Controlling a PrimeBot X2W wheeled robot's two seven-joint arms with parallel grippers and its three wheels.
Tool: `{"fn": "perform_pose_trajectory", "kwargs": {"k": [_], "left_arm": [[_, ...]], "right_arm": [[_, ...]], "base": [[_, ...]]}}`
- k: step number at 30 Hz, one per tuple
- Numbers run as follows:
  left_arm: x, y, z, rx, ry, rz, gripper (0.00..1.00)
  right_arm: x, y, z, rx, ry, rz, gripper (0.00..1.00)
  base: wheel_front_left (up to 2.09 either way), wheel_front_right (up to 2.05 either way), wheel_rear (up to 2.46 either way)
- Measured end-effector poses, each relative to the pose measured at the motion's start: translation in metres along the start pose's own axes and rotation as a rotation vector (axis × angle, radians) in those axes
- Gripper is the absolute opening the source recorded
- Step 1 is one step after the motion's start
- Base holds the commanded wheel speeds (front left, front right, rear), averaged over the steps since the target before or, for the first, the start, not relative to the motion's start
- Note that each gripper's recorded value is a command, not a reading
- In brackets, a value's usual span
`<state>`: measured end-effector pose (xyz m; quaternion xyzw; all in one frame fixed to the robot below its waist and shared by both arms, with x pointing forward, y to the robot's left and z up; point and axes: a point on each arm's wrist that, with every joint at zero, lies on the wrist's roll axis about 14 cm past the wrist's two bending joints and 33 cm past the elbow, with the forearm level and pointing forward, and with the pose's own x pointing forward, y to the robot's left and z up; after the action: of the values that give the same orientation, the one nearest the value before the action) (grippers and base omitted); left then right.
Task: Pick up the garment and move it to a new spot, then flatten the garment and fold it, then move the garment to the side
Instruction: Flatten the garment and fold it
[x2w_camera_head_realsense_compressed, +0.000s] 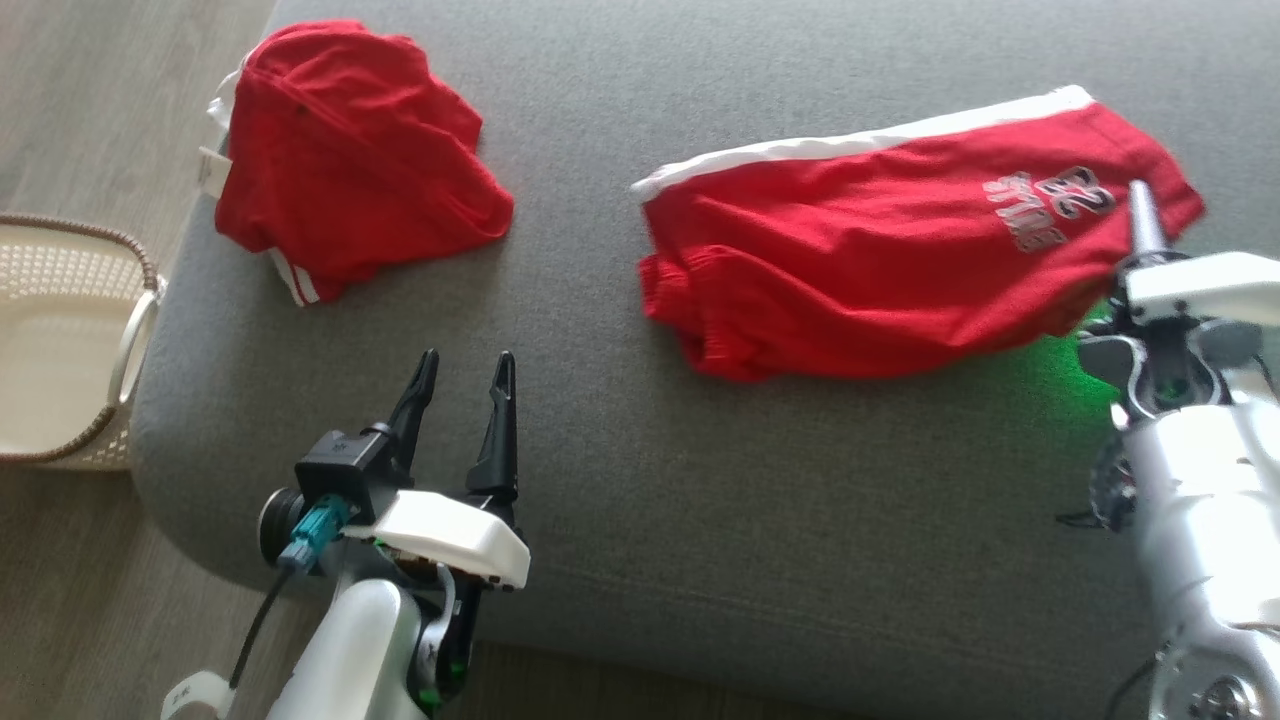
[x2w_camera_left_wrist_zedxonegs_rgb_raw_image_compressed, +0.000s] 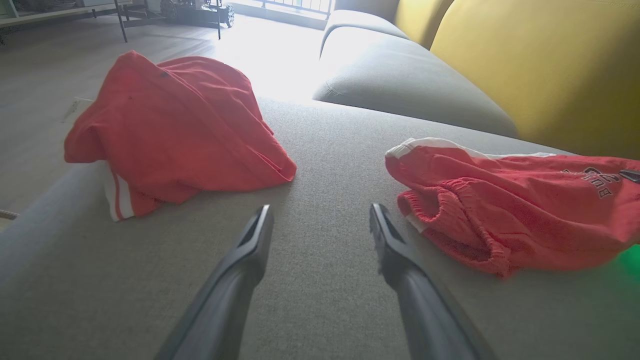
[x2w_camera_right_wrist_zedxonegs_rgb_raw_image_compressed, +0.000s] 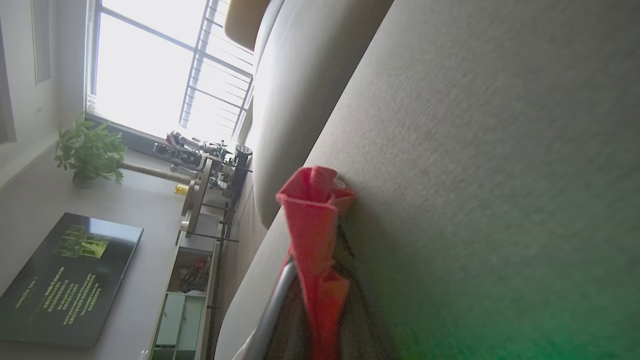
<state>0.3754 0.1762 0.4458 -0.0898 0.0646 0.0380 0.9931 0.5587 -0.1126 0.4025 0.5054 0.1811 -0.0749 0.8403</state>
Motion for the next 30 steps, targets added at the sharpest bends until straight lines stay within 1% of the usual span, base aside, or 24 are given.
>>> {"fn": "perform_pose_trajectory", "kwargs": {"k": [6, 10, 16, 20, 24, 28, 30], "left_arm": [[0.001, -0.007, 0.004, -0.002, -0.012, -0.024, 1.00], [0.000, -0.012, 0.007, -0.007, -0.024, -0.045, 1.00], [-0.009, -0.015, 0.007, -0.010, -0.027, -0.056, 1.00], [-0.013, -0.019, 0.007, -0.009, -0.029, -0.070, 1.00], [-0.013, -0.022, 0.008, -0.009, -0.032, -0.083, 1.00], [-0.014, -0.022, 0.009, -0.010, -0.036, -0.085, 1.00], [-0.015, -0.022, 0.010, -0.006, -0.039, -0.084, 1.00]], "right_arm": [[-0.015, -0.038, 0.047, 0.011, -0.152, -0.103, 0.00], [-0.029, -0.058, 0.072, -0.010, -0.218, -0.163, 0.00], [-0.056, -0.083, 0.085, -0.049, -0.243, -0.220, 0.00], [-0.068, -0.091, 0.094, -0.061, -0.265, -0.237, 0.00], [-0.069, -0.083, 0.098, -0.066, -0.284, -0.214, 0.00], [-0.064, -0.054, 0.092, -0.100, -0.294, -0.131, 0.00], [-0.062, -0.037, 0.086, -0.135, -0.289, -0.087, 0.00]], "base": [[0.00, 0.00, 0.00], [0.00, 0.00, 0.00], [0.00, 0.00, 0.00], [0.00, 0.00, 0.00], [0.00, 0.00, 0.00], [0.00, 0.00, 0.00], [0.00, 0.00, 0.00]]}}
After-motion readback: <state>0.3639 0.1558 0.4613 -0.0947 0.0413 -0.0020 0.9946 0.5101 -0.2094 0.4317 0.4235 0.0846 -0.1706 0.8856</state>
